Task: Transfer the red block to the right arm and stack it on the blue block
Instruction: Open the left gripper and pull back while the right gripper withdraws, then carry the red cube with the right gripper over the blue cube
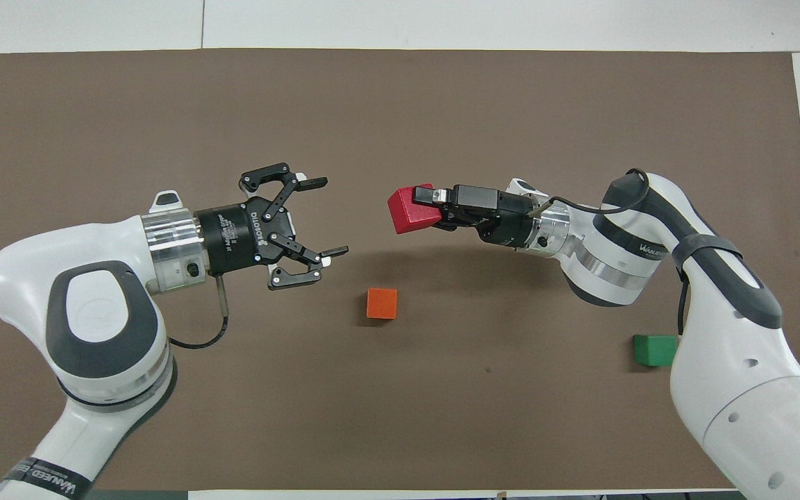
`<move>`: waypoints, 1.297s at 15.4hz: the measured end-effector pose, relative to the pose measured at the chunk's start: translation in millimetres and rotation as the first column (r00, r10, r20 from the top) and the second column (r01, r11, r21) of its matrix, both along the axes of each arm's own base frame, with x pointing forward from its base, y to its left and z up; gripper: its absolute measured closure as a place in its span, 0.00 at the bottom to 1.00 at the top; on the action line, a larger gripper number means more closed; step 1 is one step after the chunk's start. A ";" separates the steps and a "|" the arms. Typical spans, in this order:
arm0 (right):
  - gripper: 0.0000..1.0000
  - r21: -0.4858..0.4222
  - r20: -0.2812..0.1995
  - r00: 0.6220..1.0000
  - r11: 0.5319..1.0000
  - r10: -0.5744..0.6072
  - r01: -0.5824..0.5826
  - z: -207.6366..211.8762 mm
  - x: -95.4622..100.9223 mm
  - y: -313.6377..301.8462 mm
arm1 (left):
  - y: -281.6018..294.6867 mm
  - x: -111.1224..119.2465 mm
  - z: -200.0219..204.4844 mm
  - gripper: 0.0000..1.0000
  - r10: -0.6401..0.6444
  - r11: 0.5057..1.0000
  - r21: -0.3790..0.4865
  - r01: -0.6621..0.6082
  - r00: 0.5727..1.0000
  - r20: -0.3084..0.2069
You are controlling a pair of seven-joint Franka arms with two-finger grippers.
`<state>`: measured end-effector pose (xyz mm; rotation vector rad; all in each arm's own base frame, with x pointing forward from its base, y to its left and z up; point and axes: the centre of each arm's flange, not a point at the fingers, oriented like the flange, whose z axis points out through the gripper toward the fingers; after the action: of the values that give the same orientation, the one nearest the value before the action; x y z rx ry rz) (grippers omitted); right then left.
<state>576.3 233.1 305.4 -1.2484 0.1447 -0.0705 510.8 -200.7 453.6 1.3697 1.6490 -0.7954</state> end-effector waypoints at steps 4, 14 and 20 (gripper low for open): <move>0.44 -0.217 0.025 1.000 0.976 0.012 -0.006 29.2 18.0 -29.8 | 73.2 6.9 -8.5 0.00 -0.158 0.973 0.176 0.151 0.987 0.027; 0.44 -0.817 -0.068 0.996 0.569 0.057 -0.088 137.3 45.0 -182.3 | 184.4 16.1 3.9 0.00 -0.837 0.394 0.749 0.533 0.544 0.053; 0.44 -0.987 -0.142 0.990 0.078 0.021 -0.143 166.6 49.0 -223.2 | 213.6 21.3 25.2 0.00 -0.960 0.026 0.826 0.563 0.244 -0.136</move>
<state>625.3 9.9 472.0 -2.7456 0.0872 0.0049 532.1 12.9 478.8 3.0240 0.5023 -0.1434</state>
